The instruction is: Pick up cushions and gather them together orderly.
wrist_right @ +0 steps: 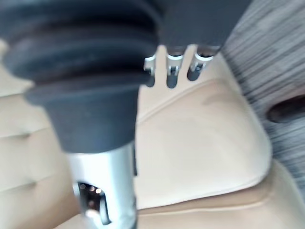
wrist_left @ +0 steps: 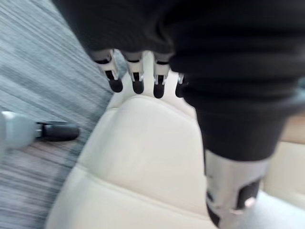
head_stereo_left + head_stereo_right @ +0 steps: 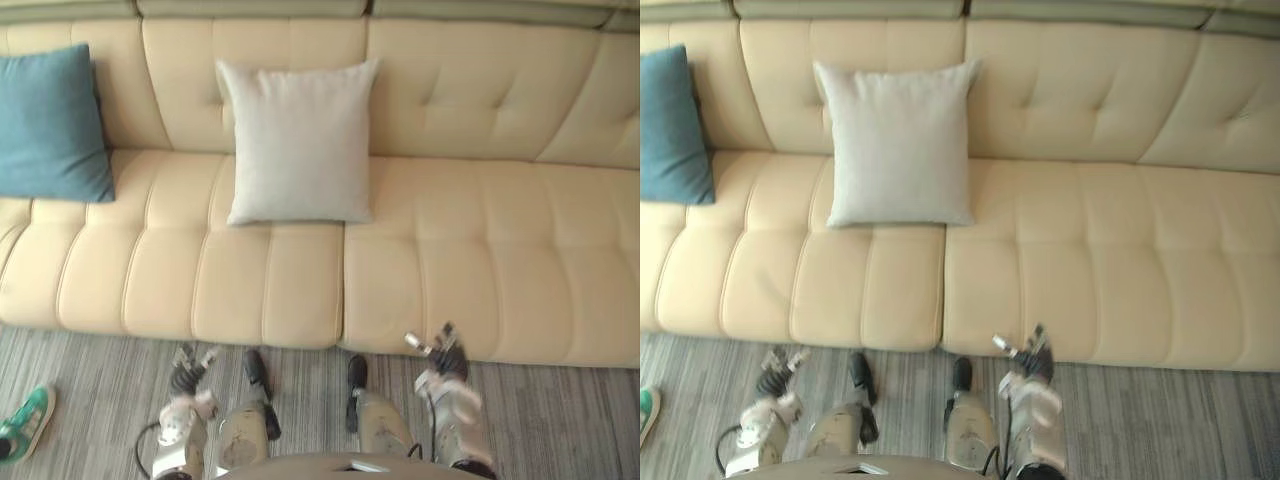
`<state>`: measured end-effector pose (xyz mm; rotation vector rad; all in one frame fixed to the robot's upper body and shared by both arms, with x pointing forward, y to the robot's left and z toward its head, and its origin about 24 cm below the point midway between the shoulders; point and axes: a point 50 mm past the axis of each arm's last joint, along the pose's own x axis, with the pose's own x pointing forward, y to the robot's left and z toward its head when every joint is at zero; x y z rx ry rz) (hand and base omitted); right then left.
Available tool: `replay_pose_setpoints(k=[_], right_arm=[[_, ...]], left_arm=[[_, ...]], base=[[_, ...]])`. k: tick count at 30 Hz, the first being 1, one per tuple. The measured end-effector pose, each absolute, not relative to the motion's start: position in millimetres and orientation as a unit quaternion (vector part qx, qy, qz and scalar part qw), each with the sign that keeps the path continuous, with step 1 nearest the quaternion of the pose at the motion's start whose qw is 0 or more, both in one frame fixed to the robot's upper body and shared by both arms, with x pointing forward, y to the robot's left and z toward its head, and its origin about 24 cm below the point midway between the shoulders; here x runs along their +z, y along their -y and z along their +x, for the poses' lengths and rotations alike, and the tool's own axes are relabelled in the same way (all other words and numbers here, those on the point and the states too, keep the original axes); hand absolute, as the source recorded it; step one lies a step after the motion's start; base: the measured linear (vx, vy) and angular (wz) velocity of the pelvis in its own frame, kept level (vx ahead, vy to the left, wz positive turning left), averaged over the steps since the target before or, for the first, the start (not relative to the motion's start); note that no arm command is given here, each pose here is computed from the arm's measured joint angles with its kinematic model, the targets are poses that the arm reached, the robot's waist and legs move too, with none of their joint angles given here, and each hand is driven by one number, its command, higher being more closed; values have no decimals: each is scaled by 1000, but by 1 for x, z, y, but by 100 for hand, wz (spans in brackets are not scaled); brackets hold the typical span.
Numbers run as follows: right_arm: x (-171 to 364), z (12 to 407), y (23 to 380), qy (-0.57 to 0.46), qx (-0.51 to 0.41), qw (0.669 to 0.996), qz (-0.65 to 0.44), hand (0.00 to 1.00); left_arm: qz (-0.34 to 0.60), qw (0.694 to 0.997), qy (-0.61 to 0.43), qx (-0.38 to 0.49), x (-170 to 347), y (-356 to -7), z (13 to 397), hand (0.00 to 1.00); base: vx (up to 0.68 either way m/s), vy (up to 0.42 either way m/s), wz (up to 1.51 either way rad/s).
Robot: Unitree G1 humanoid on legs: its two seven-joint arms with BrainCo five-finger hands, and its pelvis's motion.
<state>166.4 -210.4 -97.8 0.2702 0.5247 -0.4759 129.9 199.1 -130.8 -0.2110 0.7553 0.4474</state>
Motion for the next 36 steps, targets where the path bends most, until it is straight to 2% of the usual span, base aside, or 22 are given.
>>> replay_pose_setpoints(k=[6,10,19,23,25,30,36], right_arm=[[-137,130,196,-393,-183,899,61,0],[-143,126,195,-420,-173,889,50,0],[-141,132,195,-423,-161,891,30,0],[-147,123,185,-441,-155,883,41,0],[-142,141,182,-423,-149,893,43,0],[-130,164,199,-391,-160,906,23,0],[-137,145,209,-412,-183,892,22,0]], left_arm=[[-41,872,-451,186,-151,-201,101,0],[-21,869,-460,179,-152,-204,99,0],[-25,865,-459,199,-151,-203,101,0],[-8,859,-460,223,-149,-222,90,0],[-5,855,-462,238,-148,-229,89,0],[-17,857,-460,230,-149,-215,97,0],[-14,861,-464,209,-150,-208,101,0]], base=[[59,26,-17],[32,34,-19],[-43,39,-19],[-9,-65,33],[-59,-188,-40],[-213,-153,-25],[-274,-68,-1]])
